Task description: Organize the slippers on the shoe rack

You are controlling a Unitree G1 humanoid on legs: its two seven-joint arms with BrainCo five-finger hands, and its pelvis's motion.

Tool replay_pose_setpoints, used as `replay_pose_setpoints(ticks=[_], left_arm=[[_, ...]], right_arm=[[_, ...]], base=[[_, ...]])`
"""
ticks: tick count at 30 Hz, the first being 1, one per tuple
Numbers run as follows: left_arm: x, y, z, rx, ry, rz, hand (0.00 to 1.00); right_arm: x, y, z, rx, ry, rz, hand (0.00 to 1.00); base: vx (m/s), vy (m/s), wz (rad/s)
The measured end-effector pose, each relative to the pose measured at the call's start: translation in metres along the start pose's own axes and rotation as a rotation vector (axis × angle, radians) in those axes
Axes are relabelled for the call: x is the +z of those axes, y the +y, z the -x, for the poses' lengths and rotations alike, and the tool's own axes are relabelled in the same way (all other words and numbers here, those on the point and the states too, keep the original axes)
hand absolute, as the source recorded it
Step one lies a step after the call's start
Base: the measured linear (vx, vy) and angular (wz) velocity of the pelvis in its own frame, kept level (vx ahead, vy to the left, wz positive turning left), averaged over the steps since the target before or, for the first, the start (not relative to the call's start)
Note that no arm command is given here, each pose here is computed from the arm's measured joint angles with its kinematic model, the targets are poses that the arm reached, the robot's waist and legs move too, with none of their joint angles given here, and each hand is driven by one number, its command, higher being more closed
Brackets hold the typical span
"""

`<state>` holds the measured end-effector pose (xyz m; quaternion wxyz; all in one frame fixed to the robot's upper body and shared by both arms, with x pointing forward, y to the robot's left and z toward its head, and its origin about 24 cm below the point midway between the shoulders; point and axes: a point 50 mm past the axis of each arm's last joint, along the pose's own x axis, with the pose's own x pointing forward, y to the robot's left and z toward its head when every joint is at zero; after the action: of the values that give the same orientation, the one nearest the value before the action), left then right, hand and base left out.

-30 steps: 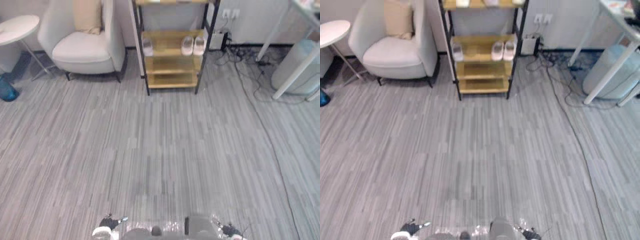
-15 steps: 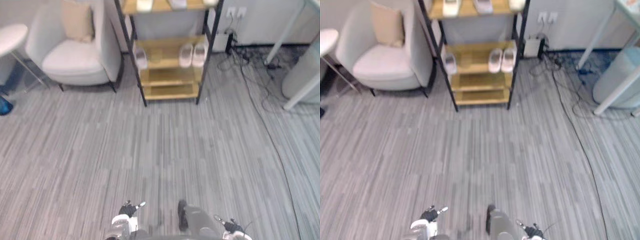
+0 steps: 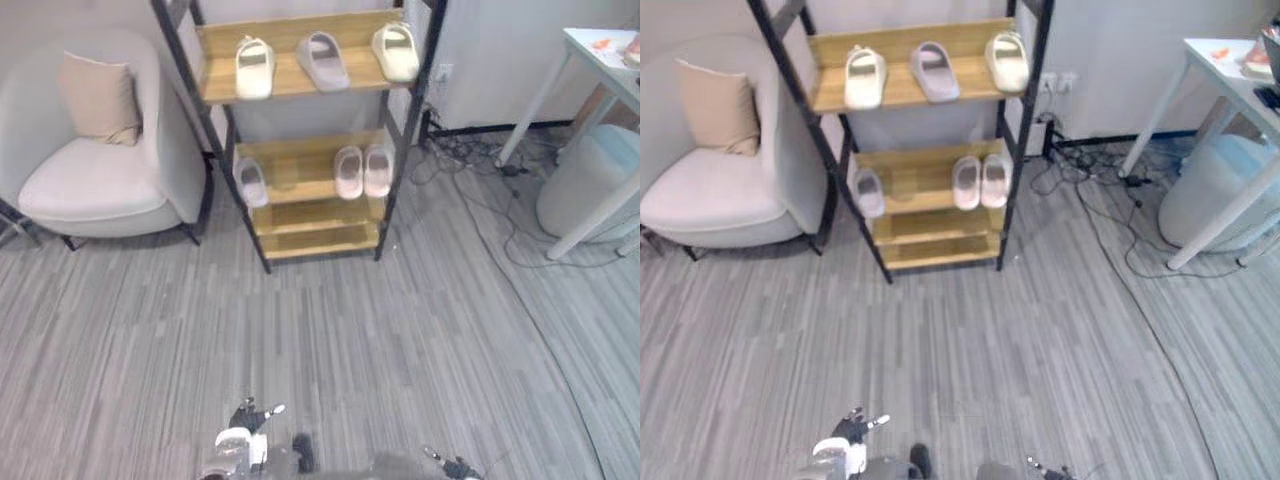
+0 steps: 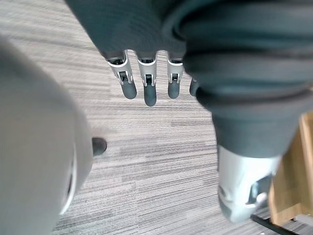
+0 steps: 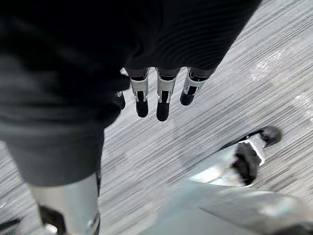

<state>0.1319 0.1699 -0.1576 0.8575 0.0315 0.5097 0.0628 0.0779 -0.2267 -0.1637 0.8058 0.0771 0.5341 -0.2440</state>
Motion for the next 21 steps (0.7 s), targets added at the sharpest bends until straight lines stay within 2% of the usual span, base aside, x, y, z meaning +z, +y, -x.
replay_pose_setpoints(ticks=[4,7,9,13,15,21], left_arm=[[0.007,0.002,-0.002,0.009,-0.013,0.004,0.0],[-0.001,0.006,0.0,0.017,0.006,0.002,0.0],[-0.007,-0.003,0.001,-0.002,0.033,0.025,0.0],[0.002,-0.014,0.001,-0.011,0.002,0.132,0.0],[0.01,-0.016,0.001,-0.019,-0.031,0.145,0.0],[0.013,-0.015,0.002,-0.016,-0.06,0.147,0.0]], right_arm=[[0.022,0.006,-0.003,0.021,-0.064,0.009,0.0],[0.017,-0.001,-0.003,0.004,-0.049,0.02,0.0],[0.025,-0.006,-0.004,-0.011,-0.069,0.01,0.0],[0.017,-0.004,-0.002,-0.002,-0.054,0.026,0.0],[0.017,-0.001,-0.001,0.011,-0.071,0.053,0.0],[0.022,0.006,0.0,0.025,-0.095,0.012,0.0]], base=[[0.43,-0.086,0.17],[0.57,-0.228,0.36],[0.53,-0.234,-0.04],[0.36,-0.201,0.23],[0.23,-0.125,0.19],[0.21,0.023,-0.06]])
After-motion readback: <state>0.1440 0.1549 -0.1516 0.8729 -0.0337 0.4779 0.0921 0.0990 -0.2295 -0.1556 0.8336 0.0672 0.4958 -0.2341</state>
